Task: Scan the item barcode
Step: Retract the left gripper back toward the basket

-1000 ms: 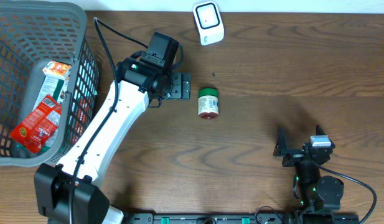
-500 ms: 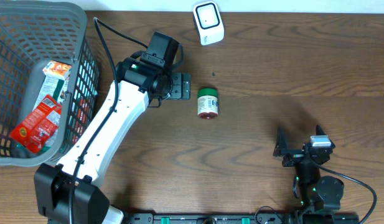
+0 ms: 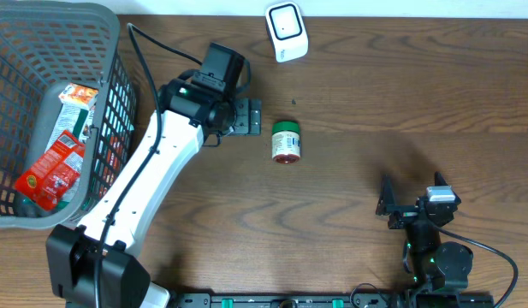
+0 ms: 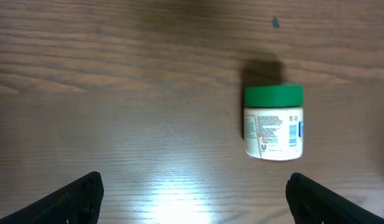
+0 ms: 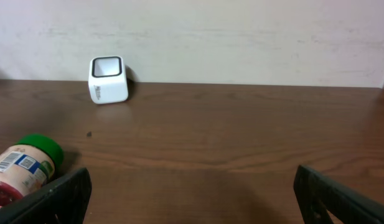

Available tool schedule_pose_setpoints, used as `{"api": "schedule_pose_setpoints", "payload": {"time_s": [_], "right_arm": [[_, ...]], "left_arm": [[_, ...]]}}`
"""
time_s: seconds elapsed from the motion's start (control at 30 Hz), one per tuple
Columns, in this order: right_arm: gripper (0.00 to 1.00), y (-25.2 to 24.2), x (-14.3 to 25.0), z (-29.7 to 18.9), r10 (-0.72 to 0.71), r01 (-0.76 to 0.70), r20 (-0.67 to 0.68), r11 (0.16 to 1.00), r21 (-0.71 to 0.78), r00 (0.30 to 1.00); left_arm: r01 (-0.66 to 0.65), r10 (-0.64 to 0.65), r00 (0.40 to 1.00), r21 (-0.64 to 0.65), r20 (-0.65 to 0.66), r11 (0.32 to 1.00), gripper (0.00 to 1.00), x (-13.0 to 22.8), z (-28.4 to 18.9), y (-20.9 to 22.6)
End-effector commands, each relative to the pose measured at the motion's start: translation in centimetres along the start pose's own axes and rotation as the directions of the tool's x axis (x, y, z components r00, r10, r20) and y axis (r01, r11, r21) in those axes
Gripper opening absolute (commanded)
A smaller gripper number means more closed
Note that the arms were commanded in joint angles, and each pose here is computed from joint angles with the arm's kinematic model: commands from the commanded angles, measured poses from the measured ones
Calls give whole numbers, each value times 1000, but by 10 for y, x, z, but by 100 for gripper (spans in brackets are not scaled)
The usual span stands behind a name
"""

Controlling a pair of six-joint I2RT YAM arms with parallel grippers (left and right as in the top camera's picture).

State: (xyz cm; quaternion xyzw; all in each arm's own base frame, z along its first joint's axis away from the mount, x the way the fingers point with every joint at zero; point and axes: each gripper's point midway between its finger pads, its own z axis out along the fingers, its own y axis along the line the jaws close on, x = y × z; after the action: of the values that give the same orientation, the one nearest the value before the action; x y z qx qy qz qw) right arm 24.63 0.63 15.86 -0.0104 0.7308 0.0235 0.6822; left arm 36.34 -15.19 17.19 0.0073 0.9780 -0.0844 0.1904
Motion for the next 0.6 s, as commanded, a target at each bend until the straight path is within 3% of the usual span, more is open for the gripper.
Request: {"api": "schedule_pose_setpoints", "payload": {"time_s": [0.0,0.37,0.57], "right_arm": [[99,1,1,0,14,-14,-1,1000,-7,1000],[99,1,1,0,14,-14,-1,1000,-7,1000],[99,1,1,0,14,-14,-1,1000,-7,1000]], "left_arm": [[49,-48,998,-24,36,999,93,-8,-11,22],[195,-193,981,-96,26,976,93,-8,-26,84],[255,-242,959,-78,145,964,93,-17,-67,104]]}}
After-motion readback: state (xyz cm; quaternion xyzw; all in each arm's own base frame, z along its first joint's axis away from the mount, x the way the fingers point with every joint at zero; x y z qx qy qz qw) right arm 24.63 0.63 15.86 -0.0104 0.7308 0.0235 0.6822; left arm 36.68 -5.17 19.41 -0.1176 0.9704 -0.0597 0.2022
